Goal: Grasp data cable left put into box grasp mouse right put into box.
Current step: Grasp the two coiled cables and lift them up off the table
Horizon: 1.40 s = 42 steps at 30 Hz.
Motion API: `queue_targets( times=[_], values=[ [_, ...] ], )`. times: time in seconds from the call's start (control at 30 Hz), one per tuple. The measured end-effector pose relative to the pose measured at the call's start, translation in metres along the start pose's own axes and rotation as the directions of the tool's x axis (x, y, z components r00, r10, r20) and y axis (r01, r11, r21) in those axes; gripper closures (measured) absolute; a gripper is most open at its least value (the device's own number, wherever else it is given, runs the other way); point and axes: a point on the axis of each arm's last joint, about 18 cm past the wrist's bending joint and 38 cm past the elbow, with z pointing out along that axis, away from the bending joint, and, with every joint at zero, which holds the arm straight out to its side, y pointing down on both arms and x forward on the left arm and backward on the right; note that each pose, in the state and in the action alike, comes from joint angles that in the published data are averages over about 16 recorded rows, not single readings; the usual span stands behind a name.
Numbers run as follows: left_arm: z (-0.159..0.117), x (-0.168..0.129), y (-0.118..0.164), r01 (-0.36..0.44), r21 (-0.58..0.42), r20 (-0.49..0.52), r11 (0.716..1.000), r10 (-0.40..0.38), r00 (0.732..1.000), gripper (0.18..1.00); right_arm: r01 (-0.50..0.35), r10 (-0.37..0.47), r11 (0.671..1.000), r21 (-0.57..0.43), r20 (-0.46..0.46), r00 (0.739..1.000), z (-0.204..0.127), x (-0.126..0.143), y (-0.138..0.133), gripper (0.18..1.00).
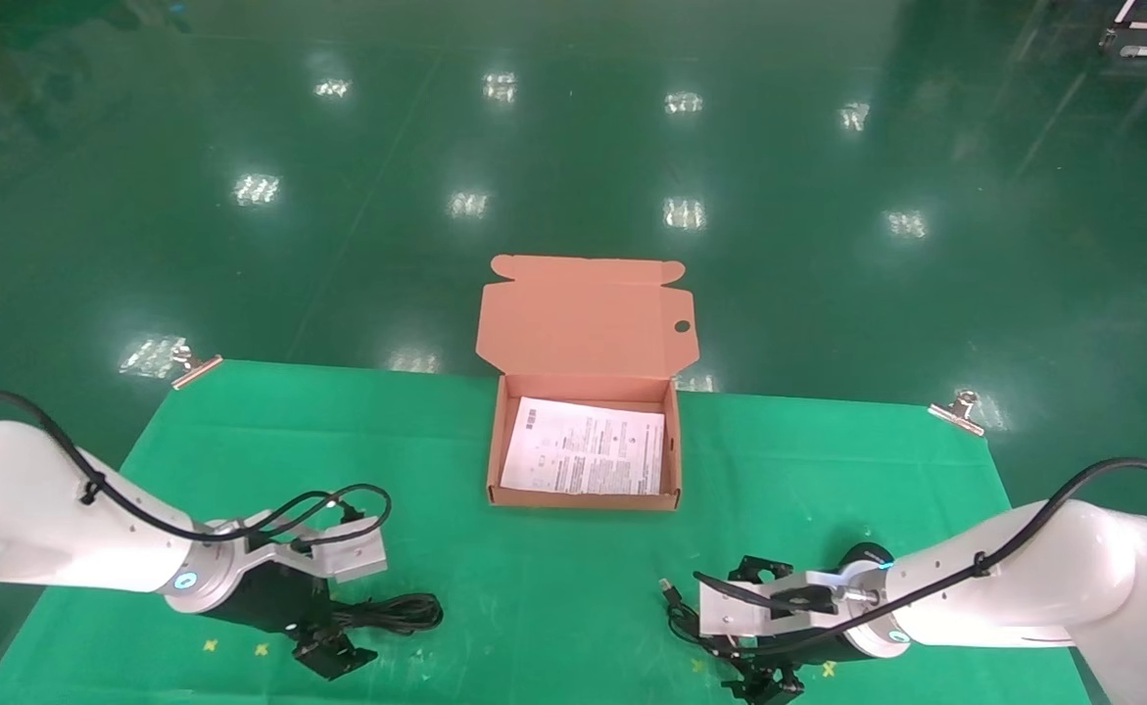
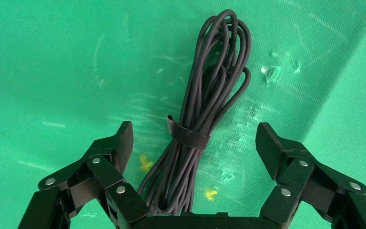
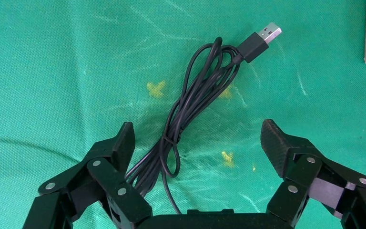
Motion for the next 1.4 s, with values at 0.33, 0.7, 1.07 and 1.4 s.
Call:
queue_targets(
  times=[0.33, 0.7, 1.07, 1.4],
  values=[
    [-0.001, 0.0, -0.001, -0.009, 0.0, 0.001, 1.0, 0.009, 1.0, 0.346, 0.004, -0.004, 1.0, 0.001, 0.001, 1.0, -0.001, 0.0, 0.0, 0.307],
    [-0.001, 0.0, -0.001, -0.014, 0.0, 0.0, 1.0, 0.014, 1.0, 0.559, 0.006, -0.006, 1.0, 0.002, 0.002, 1.0, -0.002, 0.0, 0.0, 0.539],
    [-0.001, 0.001, -0.001, -0.016, -0.001, 0.0, 1.0, 0.016, 1.0, 0.795, 0.006, -0.006, 1.0, 0.002, 0.002, 1.0, -0.002, -0.001, 0.0, 0.785],
    [-0.008, 0.001, 0.004, -0.024, -0.009, -0.011, 1.0, 0.024, 1.0, 0.905, -0.03, 0.03, 1.0, 0.008, -0.018, 0.999, -0.018, 0.008, 0.007, 0.912]
  ],
)
